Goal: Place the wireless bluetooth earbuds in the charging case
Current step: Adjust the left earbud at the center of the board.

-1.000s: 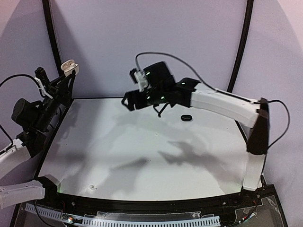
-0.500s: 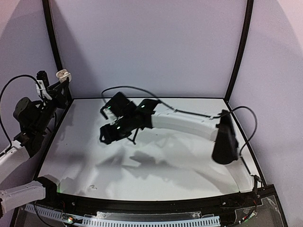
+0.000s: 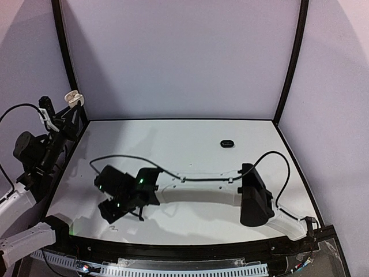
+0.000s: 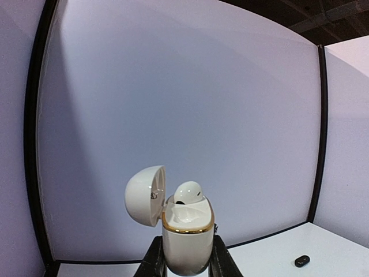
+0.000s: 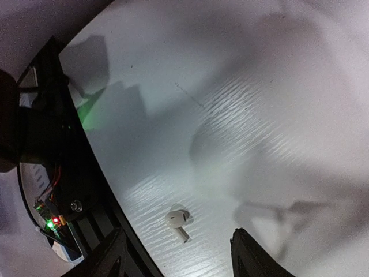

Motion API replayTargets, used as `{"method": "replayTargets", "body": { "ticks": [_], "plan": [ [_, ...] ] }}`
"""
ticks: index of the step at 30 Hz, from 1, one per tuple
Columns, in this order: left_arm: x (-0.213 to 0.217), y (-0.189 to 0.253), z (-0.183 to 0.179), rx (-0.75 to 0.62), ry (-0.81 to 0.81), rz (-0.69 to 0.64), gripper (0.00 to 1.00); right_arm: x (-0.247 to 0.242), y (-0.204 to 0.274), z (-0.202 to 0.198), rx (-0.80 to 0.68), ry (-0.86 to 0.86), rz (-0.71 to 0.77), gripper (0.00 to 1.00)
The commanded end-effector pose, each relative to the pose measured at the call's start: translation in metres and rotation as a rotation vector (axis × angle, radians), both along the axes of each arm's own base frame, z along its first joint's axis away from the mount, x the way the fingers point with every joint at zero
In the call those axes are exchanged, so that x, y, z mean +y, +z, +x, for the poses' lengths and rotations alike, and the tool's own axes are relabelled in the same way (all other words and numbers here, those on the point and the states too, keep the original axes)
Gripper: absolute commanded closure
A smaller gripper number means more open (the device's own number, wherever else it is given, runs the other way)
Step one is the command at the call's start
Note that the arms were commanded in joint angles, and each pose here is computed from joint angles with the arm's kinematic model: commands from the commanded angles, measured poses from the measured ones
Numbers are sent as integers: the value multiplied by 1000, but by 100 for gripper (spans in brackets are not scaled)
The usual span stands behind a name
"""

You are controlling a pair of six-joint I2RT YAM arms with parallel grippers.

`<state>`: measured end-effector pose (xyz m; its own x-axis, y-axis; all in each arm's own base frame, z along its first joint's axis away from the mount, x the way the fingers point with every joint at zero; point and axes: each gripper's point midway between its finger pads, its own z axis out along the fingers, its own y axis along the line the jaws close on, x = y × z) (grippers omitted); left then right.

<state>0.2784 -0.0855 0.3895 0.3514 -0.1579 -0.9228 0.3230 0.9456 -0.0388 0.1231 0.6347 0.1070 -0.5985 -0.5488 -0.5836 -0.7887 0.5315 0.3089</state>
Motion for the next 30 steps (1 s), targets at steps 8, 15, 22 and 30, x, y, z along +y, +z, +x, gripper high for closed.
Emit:
{"method": "replayTargets", "body": {
  "ticks": [8,15,22,30],
  "plan": [
    [-17,-1,-10,-15,-84,9,99,27,-49,-8,-191,118,-11,39],
    [-18,-6,-9,1,-91,3,99,34,-64,-18,-212,158,1,40],
    [-18,-10,-8,7,-91,11,99,35,-33,-19,-247,164,40,39],
    [-19,-14,-7,18,-93,12,99,19,-63,-46,-201,190,-55,37]
  ]
}}
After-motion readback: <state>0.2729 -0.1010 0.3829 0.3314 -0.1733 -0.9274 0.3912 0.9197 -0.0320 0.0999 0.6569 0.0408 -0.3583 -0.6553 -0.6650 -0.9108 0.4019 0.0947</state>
